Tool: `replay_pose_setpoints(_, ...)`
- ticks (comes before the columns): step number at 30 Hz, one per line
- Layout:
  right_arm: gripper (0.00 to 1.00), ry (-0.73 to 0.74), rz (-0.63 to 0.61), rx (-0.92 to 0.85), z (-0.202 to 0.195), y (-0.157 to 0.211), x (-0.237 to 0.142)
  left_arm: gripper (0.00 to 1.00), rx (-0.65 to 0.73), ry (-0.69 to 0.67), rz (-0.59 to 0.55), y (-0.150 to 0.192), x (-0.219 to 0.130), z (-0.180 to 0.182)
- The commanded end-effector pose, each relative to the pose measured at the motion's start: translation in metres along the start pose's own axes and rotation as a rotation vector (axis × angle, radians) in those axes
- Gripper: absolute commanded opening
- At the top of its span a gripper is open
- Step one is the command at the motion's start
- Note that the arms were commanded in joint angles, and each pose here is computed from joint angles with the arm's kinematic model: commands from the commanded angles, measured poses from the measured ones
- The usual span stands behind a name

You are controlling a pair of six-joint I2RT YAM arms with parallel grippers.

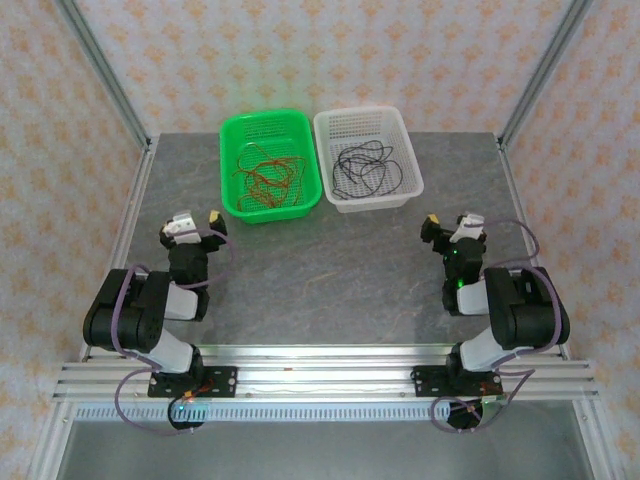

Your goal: Untangle the cables

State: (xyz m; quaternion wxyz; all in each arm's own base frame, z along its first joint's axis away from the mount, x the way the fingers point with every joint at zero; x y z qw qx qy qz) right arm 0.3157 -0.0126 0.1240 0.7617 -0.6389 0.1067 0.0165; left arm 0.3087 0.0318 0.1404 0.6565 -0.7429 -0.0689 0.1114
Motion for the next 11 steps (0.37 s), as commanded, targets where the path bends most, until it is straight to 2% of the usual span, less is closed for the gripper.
replay_pose_setpoints(1, 1.0, -0.018, -0.038, -0.017, 0.003, -0.008, -0.002, 0.99, 0.019, 0.049, 0.017, 0.002, 0.003, -0.007)
replay_pose_setpoints(9, 1.0, -0.017, -0.042, -0.016, 0.004, -0.01, -0.001, 0.99, 0.018, 0.049, 0.021, 0.002, 0.003, -0.006)
replay_pose_setpoints(11, 1.0, -0.032, -0.084, -0.034, 0.011, -0.029, -0.013, 0.99, 0.017, 0.049, 0.019, 0.002, 0.003, -0.006)
Point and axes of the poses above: each hand's point on the last joint's axis, 136 mm out from that joint toward the fingers, its own x axis out along the fingers, its own z axis along the line the jaws close on, y = z × x, the point moved 6 cm from there along -x, back along the fingers, and after that the axes turned 1 degree about -x, right-handed, at the moved point
